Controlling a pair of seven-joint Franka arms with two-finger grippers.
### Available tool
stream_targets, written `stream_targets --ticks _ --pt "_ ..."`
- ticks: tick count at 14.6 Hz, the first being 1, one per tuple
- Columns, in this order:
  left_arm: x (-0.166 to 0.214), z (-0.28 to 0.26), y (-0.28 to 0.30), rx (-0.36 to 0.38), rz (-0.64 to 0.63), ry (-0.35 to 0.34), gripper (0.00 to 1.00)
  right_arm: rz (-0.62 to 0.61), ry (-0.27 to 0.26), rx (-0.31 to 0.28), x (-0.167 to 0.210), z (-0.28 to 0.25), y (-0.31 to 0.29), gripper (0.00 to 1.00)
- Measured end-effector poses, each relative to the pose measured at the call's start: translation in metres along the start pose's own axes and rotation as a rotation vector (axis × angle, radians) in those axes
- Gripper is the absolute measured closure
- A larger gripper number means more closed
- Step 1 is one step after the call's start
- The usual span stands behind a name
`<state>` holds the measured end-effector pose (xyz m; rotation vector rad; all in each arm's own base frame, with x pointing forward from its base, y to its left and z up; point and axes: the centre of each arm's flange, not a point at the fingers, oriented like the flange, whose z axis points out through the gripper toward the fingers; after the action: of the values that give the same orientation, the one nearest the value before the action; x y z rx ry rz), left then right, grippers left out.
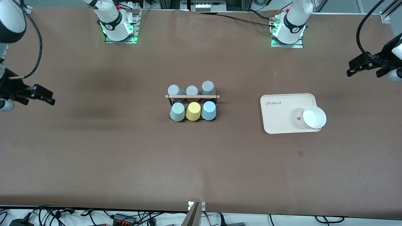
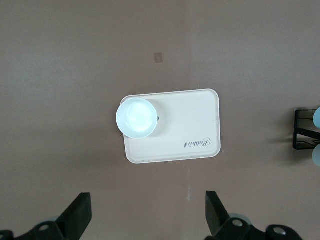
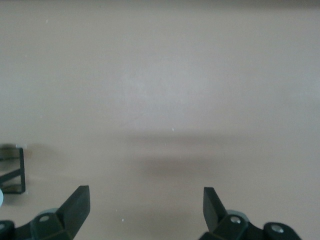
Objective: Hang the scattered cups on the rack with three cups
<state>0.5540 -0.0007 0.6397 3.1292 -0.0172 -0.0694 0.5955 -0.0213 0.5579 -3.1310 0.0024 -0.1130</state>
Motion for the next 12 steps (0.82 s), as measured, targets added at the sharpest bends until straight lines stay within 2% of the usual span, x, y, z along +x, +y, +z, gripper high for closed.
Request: stream_targets --ticks 2,5,9,12 --pt "0.000 0.000 0.000 0.000 0.000 0.000 0.00 0.000 -0.014 0.002 -0.015 -0.007 0.000 0.00" --pt "0.000 0.000 0.000 0.000 0.000 0.000 0.00 -0.001 -0.002 0.002 -0.022 -0.022 -0.001 0.00" --pt "0.000 0.000 0.000 0.000 0.000 0.000 0.00 -0.002 -0.058 0.004 -0.029 -0.019 -0.001 0.00" --pt "0.000 0.000 0.000 0.000 0.000 0.000 0.00 -0.006 -0.065 0.005 -0.030 -0.019 -0.003 0.00"
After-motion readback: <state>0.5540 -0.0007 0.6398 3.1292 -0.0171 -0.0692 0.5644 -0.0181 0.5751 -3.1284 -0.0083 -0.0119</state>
